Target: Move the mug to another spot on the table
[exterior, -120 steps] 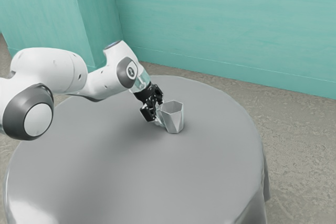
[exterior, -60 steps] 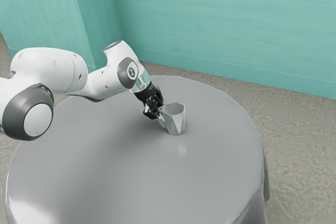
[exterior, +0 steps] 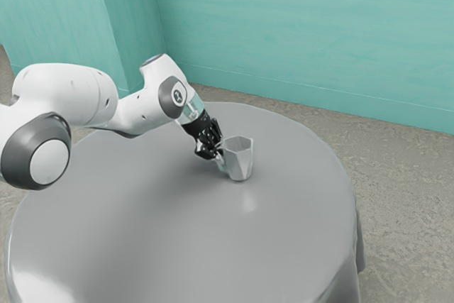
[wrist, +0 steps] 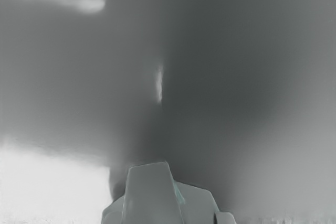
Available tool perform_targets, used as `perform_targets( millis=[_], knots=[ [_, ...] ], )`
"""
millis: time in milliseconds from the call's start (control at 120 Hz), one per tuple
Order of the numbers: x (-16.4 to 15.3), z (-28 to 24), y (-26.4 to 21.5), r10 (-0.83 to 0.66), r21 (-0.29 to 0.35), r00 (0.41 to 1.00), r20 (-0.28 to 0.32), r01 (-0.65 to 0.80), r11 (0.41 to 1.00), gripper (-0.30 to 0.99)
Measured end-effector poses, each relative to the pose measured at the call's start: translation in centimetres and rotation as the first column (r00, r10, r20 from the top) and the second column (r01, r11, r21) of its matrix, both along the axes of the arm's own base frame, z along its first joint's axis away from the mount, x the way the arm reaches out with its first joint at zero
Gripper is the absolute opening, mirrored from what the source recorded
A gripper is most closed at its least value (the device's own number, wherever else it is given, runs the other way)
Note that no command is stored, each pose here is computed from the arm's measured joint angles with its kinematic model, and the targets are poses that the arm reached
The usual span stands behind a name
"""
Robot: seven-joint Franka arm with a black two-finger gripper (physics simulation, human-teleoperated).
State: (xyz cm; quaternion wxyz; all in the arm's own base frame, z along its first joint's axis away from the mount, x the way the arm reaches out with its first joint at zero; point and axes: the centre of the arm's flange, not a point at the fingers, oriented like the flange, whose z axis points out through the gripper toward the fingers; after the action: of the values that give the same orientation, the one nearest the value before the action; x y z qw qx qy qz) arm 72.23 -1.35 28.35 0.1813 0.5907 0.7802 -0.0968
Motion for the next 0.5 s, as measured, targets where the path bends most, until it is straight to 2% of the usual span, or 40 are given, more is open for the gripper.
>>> perform_targets(
  millis=[200,500],
  knots=[
    [-1.4,0.7,0.3,0.034,-0.028,0.999,0.009,-0.034,0.999,0.13],
    [-5.8,1.9,1.5,0.103,-0.057,0.994,0.030,-0.101,0.993,0.07]
  ],
)
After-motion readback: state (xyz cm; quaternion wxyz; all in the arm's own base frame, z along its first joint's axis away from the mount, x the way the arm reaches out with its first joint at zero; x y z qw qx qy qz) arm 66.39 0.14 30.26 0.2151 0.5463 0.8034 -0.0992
